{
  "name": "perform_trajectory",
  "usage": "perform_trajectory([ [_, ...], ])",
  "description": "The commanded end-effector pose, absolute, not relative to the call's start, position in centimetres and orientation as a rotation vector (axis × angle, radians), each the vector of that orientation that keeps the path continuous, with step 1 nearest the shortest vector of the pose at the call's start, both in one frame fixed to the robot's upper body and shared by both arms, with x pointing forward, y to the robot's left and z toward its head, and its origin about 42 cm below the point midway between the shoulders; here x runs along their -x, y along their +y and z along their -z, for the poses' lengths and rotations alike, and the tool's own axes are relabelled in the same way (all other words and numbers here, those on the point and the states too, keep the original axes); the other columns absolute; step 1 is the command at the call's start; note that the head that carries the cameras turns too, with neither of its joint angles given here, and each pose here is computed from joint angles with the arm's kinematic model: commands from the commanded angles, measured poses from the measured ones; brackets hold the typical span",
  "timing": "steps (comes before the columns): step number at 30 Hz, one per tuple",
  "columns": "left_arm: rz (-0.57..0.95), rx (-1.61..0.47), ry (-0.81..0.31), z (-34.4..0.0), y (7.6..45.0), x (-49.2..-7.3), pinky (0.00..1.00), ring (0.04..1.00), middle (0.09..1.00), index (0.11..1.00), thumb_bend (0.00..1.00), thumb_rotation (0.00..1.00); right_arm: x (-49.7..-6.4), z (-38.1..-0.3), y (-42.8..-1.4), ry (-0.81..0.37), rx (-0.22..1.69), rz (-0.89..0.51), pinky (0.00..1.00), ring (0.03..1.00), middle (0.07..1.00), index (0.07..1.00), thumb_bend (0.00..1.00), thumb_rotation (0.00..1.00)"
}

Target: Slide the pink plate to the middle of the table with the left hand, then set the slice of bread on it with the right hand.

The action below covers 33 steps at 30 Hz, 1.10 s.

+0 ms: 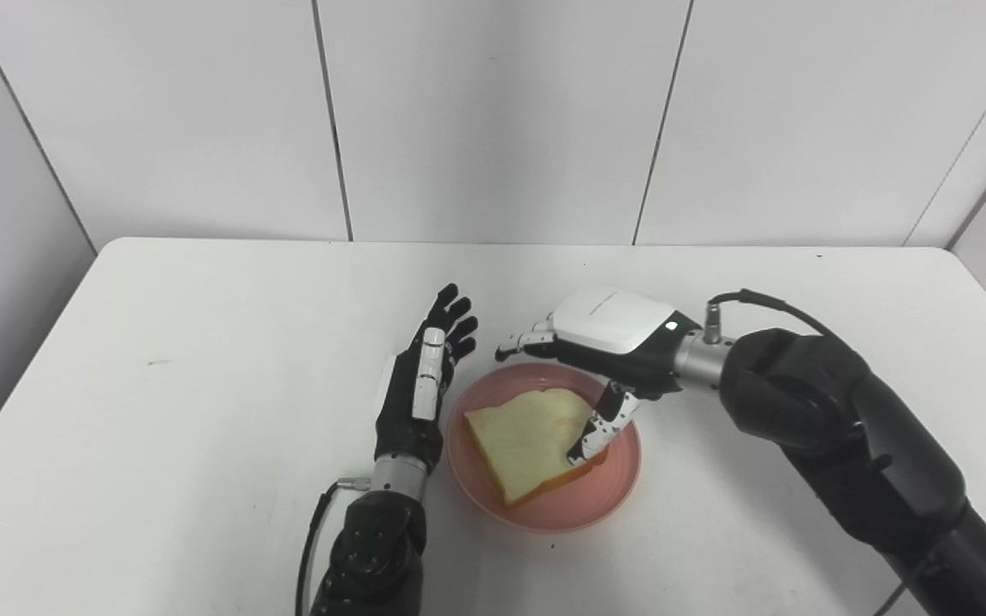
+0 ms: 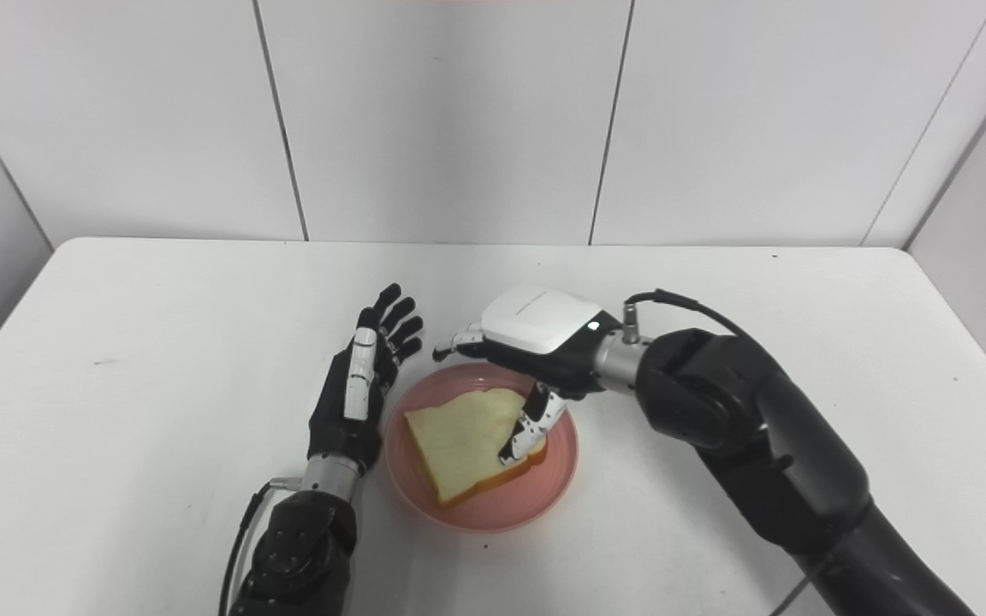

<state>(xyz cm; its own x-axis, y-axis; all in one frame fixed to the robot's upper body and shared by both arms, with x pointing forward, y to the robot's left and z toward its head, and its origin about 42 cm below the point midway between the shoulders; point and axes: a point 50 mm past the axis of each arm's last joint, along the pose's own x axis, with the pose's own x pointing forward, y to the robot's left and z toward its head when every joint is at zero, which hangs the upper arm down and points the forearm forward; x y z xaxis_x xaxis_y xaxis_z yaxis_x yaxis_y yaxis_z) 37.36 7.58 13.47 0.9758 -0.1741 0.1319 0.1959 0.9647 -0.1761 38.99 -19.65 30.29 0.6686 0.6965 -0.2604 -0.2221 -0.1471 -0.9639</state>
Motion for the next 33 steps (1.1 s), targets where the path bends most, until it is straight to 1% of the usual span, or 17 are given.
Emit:
perform_trajectory([
  [1,0.215,0.239,-0.202,-16.0,6.3,-37.9,0.89,0.890,0.924,0.901,0.65,1.00,-38.9,-32.8,-20.4,-0.455,1.497,-0.776,0.83,0.881,0.875,0.848,0.91,0.36],
  [3,0.219,0.239,-0.202,-16.0,6.4,-37.9,0.91,0.891,0.925,0.907,0.65,1.00,-38.7,-33.2,-20.9,-0.454,1.453,-0.756,0.87,0.914,0.887,0.862,0.91,0.39],
  [4,0.222,0.243,-0.203,-16.0,6.5,-37.8,0.91,0.891,0.925,0.908,0.65,1.00,-38.6,-33.4,-21.4,-0.456,1.401,-0.739,0.87,0.920,0.892,0.868,0.91,0.40],
  [6,0.225,0.247,-0.201,-16.0,6.7,-37.7,0.92,0.897,0.925,0.911,0.64,1.00,-38.4,-33.5,-22.6,-0.454,1.280,-0.701,0.85,0.921,0.896,0.862,0.92,0.38],
  [8,0.227,0.251,-0.196,-16.1,6.9,-37.6,0.92,0.900,0.925,0.911,0.64,1.00,-38.2,-33.0,-23.7,-0.443,1.167,-0.663,0.83,0.933,0.913,0.868,0.92,0.38],
  [10,0.230,0.256,-0.190,-16.1,7.1,-37.4,0.93,0.906,0.925,0.912,0.65,1.00,-38.1,-32.0,-24.7,-0.433,1.062,-0.614,0.77,0.931,0.932,0.890,0.91,0.44],
  [12,0.231,0.256,-0.185,-16.1,7.2,-37.3,0.93,0.909,0.926,0.912,0.65,1.00,-38.1,-30.7,-25.6,-0.437,0.956,-0.554,0.75,0.918,0.933,0.901,0.88,0.47],
  [14,0.231,0.255,-0.183,-16.1,7.4,-37.2,0.93,0.909,0.926,0.913,0.65,1.00,-38.0,-29.6,-26.2,-0.443,0.872,-0.498,0.73,0.890,0.925,0.908,0.84,0.57],
  [16,0.233,0.256,-0.180,-16.0,7.6,-37.1,0.94,0.911,0.927,0.915,0.65,1.00,-37.8,-28.5,-26.3,-0.439,0.797,-0.449,0.72,0.862,0.926,0.932,0.80,0.74],
  [17,0.234,0.258,-0.178,-16.0,7.7,-37.0,0.94,0.911,0.926,0.915,0.65,1.00,-37.8,-28.0,-26.1,-0.436,0.763,-0.429,0.72,0.862,0.928,0.935,0.80,0.75],
  [20,0.237,0.263,-0.177,-15.8,7.9,-36.8,0.94,0.914,0.923,0.918,0.65,1.00,-37.5,-26.8,-25.8,-0.436,0.679,-0.384,0.76,0.886,0.961,0.960,0.75,0.87],
  [21,0.237,0.265,-0.173,-15.7,8.1,-36.7,0.94,0.914,0.923,0.918,0.65,1.00,-37.5,-26.2,-25.6,-0.431,0.635,-0.369,0.76,0.889,0.964,0.962,0.75,0.88],
  [22,0.237,0.267,-0.171,-15.7,8.2,-36.6,0.95,0.915,0.921,0.919,0.66,1.00,-37.4,-25.8,-25.5,-0.427,0.605,-0.359,0.81,0.919,0.983,0.981,0.72,0.92],
  [23,0.238,0.270,-0.168,-15.6,8.3,-36.5,0.95,0.915,0.921,0.919,0.66,1.00,-37.4,-25.1,-25.2,-0.420,0.537,-0.350,0.82,0.929,0.989,0.988,0.71,0.93],
  [25,0.238,0.273,-0.162,-15.4,8.6,-36.4,0.95,0.919,0.923,0.920,0.66,1.00,-37.4,-24.1,-24.7,-0.401,0.400,-0.340,0.91,0.983,0.999,0.999,0.68,0.92],
  [28,0.234,0.266,-0.154,-15.1,9.1,-36.2,0.95,0.928,0.929,0.919,0.66,1.00,-37.4,-22.8,-23.7,-0.370,0.223,-0.312,0.94,0.998,1.000,1.000,0.69,0.91],
  [33,0.228,0.259,-0.158,-14.8,9.7,-36.0,0.95,0.932,0.932,0.921,0.65,1.00,-37.3,-21.4,-22.5,-0.374,0.152,-0.268,0.95,1.000,1.000,1.000,0.68,0.94],
])
